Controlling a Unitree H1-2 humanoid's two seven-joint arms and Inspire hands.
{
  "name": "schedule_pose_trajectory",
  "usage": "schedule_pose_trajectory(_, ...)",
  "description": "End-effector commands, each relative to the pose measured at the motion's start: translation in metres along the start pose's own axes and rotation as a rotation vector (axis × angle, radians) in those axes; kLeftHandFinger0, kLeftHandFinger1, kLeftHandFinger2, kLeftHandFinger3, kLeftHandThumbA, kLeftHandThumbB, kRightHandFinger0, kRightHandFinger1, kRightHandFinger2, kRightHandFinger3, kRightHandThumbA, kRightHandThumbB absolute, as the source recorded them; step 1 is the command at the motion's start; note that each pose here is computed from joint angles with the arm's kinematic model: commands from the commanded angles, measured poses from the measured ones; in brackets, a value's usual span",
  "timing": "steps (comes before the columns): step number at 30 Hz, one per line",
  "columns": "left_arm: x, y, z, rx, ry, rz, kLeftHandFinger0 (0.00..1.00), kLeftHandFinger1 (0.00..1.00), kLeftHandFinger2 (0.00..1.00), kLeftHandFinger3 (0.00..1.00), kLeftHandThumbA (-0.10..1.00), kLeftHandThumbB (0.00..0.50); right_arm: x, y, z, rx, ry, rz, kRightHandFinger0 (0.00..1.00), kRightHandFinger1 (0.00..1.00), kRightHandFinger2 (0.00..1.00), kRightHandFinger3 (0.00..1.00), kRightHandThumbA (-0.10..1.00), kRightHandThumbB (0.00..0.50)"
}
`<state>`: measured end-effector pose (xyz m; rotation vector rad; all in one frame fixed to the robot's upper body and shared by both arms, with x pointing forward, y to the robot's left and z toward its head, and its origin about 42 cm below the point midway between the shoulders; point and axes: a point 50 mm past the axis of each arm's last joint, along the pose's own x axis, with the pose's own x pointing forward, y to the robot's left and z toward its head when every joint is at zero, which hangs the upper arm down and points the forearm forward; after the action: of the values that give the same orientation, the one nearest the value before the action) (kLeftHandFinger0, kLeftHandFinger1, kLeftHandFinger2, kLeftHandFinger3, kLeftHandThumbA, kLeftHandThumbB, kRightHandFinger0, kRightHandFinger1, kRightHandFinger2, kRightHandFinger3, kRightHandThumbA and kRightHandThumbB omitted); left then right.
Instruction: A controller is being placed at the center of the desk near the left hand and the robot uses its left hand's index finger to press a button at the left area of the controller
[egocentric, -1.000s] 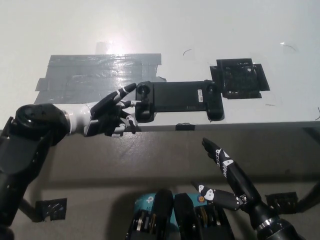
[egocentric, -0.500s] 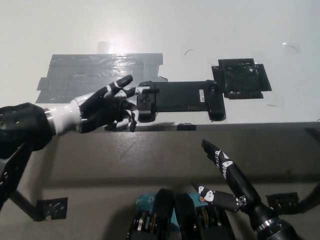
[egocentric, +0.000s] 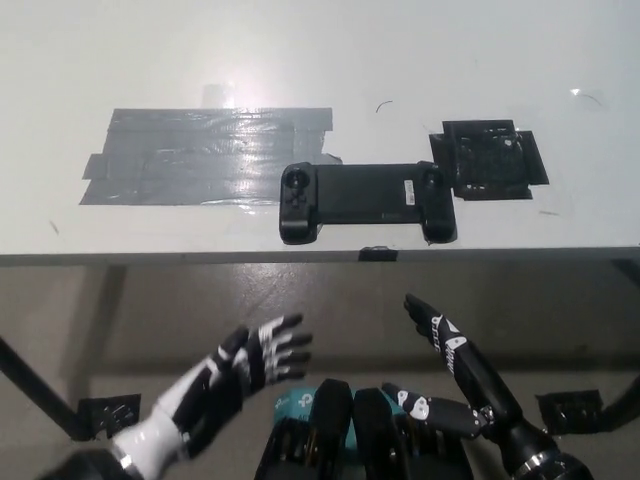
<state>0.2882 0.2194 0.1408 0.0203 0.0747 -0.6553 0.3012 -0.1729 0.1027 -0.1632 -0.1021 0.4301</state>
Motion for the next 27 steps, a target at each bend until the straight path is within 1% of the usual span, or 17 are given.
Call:
schedule_pose_trajectory(1,-0.014,-0.011,-0.034,0.307,-0.214,0.417,1.0,1.0,1.0,1.0,1.0,0.299,-0.007,0.009,0.007,0.013,-0.085,-0.019,1.0,1.0,1.0,1.0,0.81,0.251)
schedule_pose_trajectory(2,-0.012,-0.011,-0.036,0.332,-0.25,0.448,1.0,1.0,1.0,1.0,1.0,0.298,-0.006,0.01,0.007,0.014,-0.091,-0.028,1.0,1.0,1.0,1.0,0.83,0.246)
schedule_pose_trajectory(3,-0.011,-0.01,-0.036,0.353,-0.268,0.466,1.0,1.0,1.0,1.0,1.0,0.289,-0.003,0.011,0.008,0.02,-0.099,-0.036,1.0,1.0,1.0,1.0,0.84,0.253)
schedule_pose_trajectory(5,-0.008,-0.01,-0.038,0.388,-0.265,0.482,1.0,1.0,1.0,1.0,1.0,0.291,0.0,0.01,0.009,0.025,-0.112,-0.055,1.0,1.0,1.0,1.0,0.88,0.271)
schedule_pose_trajectory(7,-0.003,-0.013,-0.04,0.398,-0.272,0.5,1.0,1.0,1.0,1.0,1.0,0.283,0.0,0.005,0.011,0.015,-0.128,-0.075,1.0,1.0,1.0,1.0,0.91,0.271)
schedule_pose_trajectory(9,0.001,-0.013,-0.041,0.405,-0.277,0.511,1.0,1.0,1.0,1.0,1.0,0.284,0.002,0.002,0.013,0.013,-0.136,-0.085,1.0,1.0,1.0,1.0,0.92,0.273)
schedule_pose_trajectory(10,0.004,-0.015,-0.043,0.416,-0.287,0.533,1.0,1.0,1.0,1.0,1.0,0.284,0.003,0.001,0.015,0.012,-0.147,-0.094,1.0,1.0,1.0,1.0,0.92,0.274)
schedule_pose_trajectory(11,0.005,-0.016,-0.044,0.418,-0.294,0.54,1.0,1.0,1.0,1.0,1.0,0.272,0.004,0.0,0.015,0.011,-0.15,-0.097,1.0,1.0,1.0,1.0,0.94,0.272)
schedule_pose_trajectory(12,0.007,-0.018,-0.045,0.436,-0.305,0.558,1.0,1.0,1.0,1.0,1.0,0.241,0.005,0.0,0.018,0.008,-0.158,-0.105,1.0,1.0,1.0,1.0,0.95,0.279)
schedule_pose_trajectory(14,0.009,-0.019,-0.046,0.455,-0.321,0.581,1.0,1.0,1.0,1.0,1.0,0.213,0.007,-0.001,0.02,0.012,-0.172,-0.12,1.0,1.0,1.0,1.0,0.96,0.282)
schedule_pose_trajectory(16,0.012,-0.021,-0.045,0.473,-0.328,0.592,1.0,1.0,1.0,1.0,1.0,0.198,0.009,-0.002,0.023,0.016,-0.182,-0.141,1.0,1.0,1.0,1.0,0.99,0.289)
schedule_pose_trajectory(18,0.015,-0.021,-0.045,0.479,-0.333,0.593,1.0,1.0,1.0,1.0,1.0,0.194,0.011,-0.004,0.024,0.012,-0.189,-0.147,1.0,1.0,1.0,1.0,1.0,0.294)
schedule_pose_trajectory(21,0.017,-0.022,-0.045,0.492,-0.338,0.593,1.0,1.0,1.0,1.0,1.0,0.181,0.012,-0.005,0.026,0.009,-0.194,-0.151,1.0,1.0,1.0,1.0,1.0,0.301)
schedule_pose_trajectory(23,0.019,-0.022,-0.044,0.498,-0.343,0.589,1.0,1.0,1.0,1.0,1.0,0.183,0.013,-0.006,0.026,0.01,-0.197,-0.15,1.0,1.0,1.0,1.0,0.99,0.285)
schedule_pose_trajectory(27,0.02,-0.021,-0.043,0.51,-0.346,0.582,1.0,1.0,1.0,1.0,1.0,0.181,0.014,-0.006,0.027,0.01,-0.194,-0.148,1.0,1.0,1.0,1.0,0.98,0.284)
